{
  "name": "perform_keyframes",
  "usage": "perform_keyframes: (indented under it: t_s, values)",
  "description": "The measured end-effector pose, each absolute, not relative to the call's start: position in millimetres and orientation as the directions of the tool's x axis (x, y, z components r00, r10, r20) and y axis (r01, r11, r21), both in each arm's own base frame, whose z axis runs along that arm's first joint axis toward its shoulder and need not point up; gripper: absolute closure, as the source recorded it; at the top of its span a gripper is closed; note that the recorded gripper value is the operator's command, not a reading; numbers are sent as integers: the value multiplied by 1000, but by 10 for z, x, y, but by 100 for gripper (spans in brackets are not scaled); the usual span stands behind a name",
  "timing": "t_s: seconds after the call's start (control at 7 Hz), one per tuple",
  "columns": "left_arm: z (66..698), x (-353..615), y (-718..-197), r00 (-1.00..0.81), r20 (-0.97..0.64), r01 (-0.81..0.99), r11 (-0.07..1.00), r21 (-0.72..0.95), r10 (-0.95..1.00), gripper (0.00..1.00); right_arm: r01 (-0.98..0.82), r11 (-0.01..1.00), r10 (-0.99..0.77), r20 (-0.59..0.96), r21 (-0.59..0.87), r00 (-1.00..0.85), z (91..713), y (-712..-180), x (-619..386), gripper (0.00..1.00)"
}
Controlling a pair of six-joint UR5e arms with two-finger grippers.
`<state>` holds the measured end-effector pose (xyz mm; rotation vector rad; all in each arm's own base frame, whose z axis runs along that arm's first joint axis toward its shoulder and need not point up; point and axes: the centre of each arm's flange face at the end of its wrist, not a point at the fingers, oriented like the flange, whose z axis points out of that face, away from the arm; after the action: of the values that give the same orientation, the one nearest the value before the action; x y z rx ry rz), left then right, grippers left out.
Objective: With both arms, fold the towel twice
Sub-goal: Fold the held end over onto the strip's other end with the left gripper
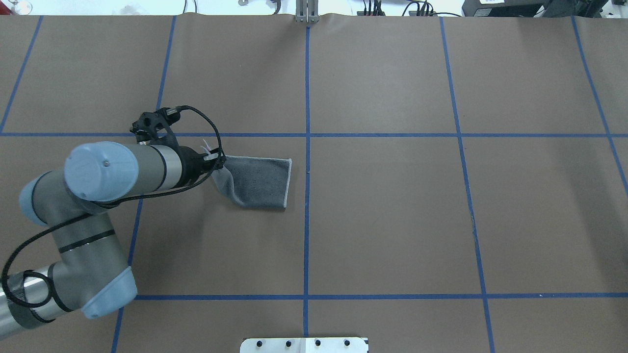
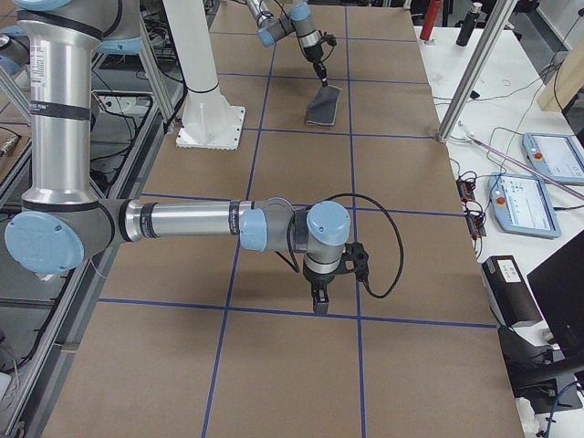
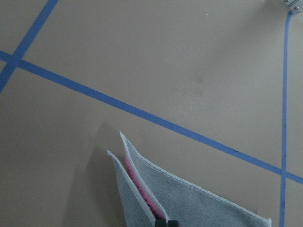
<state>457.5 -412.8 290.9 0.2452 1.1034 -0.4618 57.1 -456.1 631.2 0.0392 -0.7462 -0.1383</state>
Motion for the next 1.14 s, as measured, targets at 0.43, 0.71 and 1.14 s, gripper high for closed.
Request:
perform_keyframes:
  t_s: [0.43, 0.71, 1.14]
  values:
    - [2513, 5105, -3783, 371, -909, 420, 907, -15, -187, 100, 110, 991, -136, 676, 80, 724, 6328, -4558, 569, 0]
    - [2363, 5344, -3728, 371, -912, 404, 915, -11, -174, 100, 111, 990, -137, 676, 82, 724, 6327, -4561, 569, 0]
    - [2291, 5567, -3792, 381, -908, 405, 914, -7, -176, 100, 110, 990, -138, 676, 84, 724, 6312, -4569, 569, 0]
